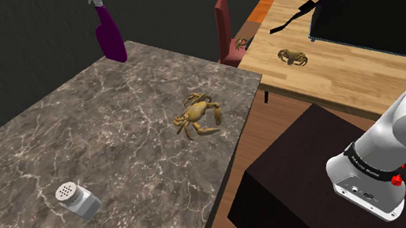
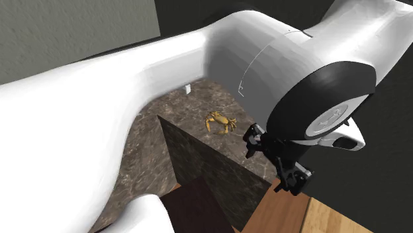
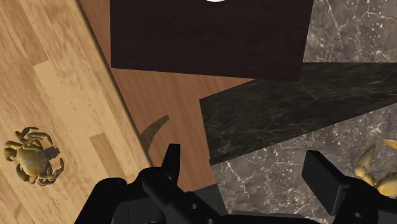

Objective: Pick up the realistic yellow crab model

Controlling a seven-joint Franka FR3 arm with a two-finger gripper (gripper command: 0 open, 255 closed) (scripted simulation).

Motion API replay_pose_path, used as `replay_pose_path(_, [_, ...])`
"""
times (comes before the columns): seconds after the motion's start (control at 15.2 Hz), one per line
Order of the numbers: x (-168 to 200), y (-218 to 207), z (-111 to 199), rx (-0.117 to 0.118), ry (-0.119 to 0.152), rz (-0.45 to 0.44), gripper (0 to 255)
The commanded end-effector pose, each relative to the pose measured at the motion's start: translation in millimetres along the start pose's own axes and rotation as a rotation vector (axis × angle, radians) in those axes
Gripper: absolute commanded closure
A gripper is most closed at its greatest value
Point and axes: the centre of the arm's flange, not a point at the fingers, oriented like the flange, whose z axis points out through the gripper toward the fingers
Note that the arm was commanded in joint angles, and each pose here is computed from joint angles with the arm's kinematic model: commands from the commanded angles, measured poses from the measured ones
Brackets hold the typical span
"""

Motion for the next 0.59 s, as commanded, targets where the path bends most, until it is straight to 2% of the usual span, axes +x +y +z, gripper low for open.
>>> replay_pose_path(0.0, [0, 0, 0, 0.000, 0.000, 0.000, 0])
replay_pose_path(0.53, [17, -87, 48, 0.017, 0.064, -0.048, 0])
